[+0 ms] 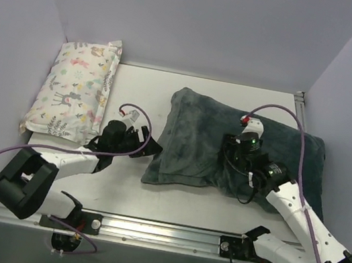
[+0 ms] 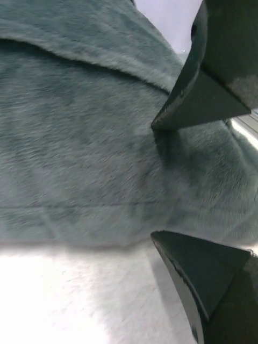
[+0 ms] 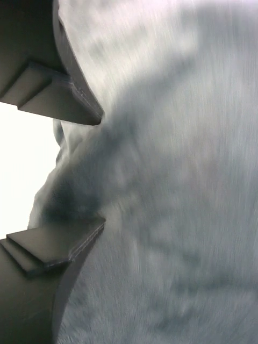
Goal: Remove the pillowcase from the pillow
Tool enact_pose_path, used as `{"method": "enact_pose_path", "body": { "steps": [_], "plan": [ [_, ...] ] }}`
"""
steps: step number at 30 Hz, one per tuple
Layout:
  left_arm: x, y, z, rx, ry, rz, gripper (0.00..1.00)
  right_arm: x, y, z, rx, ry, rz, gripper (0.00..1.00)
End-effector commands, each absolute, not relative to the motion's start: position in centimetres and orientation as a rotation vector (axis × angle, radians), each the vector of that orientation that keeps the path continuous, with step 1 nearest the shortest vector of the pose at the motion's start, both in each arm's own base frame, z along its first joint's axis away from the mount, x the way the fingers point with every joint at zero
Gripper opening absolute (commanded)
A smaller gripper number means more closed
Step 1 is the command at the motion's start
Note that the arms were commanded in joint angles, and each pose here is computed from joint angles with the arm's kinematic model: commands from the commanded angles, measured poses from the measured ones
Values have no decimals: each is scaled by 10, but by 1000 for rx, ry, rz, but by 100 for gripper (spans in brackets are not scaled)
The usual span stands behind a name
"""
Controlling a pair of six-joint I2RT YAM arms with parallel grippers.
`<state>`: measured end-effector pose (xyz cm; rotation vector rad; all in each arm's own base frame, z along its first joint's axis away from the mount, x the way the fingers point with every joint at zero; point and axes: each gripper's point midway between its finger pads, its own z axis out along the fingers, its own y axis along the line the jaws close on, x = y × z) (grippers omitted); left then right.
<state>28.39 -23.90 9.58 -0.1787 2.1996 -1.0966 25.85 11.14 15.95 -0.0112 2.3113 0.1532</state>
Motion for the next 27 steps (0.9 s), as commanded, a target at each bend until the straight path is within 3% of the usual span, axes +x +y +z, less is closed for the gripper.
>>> {"method": "enact_pose_path", "body": {
  "steps": [1,6,7,12,20,24,27],
  "plan": [
    [277,-254,126,-112,2081,-1207,82,262,115,196,-18,2220,24,71],
    [268,-254,119,-122,2092,-1196,70,279,170,235,-144,2131,-39,82],
    [266,-255,118,-123,2094,-1194,63,280,181,237,-176,2126,-50,85],
    [259,-263,117,-108,2100,-1201,44,301,242,223,-308,2173,-111,88],
    [254,-257,112,-161,2099,-1181,38,324,275,177,-415,2259,-301,95],
    [256,-251,114,-197,2078,-1163,38,321,260,163,-406,2283,-365,86],
    [257,-251,115,-210,2076,-1158,38,317,249,166,-377,2273,-382,63]
  ]
}}
